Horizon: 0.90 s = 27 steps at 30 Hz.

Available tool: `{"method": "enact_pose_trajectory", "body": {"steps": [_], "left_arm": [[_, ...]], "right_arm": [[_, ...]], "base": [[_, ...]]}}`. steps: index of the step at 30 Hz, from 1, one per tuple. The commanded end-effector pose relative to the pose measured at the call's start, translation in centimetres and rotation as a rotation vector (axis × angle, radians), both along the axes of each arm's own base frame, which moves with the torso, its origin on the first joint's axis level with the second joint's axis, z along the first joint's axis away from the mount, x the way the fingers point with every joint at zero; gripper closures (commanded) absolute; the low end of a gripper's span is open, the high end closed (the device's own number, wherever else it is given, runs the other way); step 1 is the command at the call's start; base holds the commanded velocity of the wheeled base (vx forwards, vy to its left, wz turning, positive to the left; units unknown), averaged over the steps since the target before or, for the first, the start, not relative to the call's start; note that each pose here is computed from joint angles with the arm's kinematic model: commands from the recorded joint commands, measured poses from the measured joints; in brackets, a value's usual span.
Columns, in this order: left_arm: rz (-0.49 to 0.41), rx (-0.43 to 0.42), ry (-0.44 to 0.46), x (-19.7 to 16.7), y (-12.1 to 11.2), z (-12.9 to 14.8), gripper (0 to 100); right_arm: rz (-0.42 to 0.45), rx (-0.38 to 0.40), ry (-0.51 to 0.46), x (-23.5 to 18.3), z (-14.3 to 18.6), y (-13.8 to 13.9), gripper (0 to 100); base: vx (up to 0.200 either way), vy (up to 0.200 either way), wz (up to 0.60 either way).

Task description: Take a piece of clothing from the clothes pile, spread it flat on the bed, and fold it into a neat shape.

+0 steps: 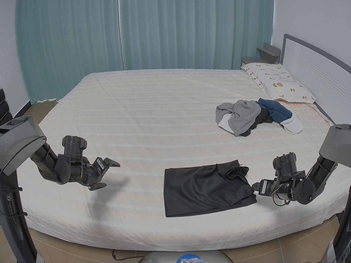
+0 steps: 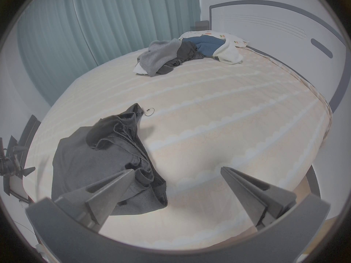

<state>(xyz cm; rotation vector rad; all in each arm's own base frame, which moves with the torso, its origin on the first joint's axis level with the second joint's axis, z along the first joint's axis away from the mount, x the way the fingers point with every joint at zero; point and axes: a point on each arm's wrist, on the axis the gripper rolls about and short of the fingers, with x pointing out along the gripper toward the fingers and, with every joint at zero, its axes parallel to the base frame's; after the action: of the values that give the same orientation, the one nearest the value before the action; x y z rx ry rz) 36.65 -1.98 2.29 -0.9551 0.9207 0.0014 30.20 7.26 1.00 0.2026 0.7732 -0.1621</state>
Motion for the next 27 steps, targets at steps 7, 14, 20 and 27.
{"method": "enact_pose_trajectory", "body": {"steps": [7, 14, 20, 27], "left_arm": [[0.001, 0.002, 0.002, 0.0, 0.0, -0.1, 0], [0.002, 0.003, 0.002, 0.0, 0.0, -0.1, 0], [0.002, 0.003, 0.004, 0.0, 0.0, -0.2, 0], [0.017, 0.022, 0.006, 0.0, -0.1, -0.3, 0]], "right_arm": [[0.097, 0.117, -0.199, 1.0, 6.0, 2.1, 0], [0.132, 0.282, -0.178, 2.6, 4.9, 7.1, 0], [0.169, 0.37, -0.067, 3.0, 2.9, 9.5, 0], [0.16, 0.466, -0.003, 4.6, 0.5, 11.6, 0]], "base": [[0.0, 0.0, 0.0], [0.0, 0.0, 0.0], [0.0, 0.0, 0.0], [0.0, 0.0, 0.0]]}}
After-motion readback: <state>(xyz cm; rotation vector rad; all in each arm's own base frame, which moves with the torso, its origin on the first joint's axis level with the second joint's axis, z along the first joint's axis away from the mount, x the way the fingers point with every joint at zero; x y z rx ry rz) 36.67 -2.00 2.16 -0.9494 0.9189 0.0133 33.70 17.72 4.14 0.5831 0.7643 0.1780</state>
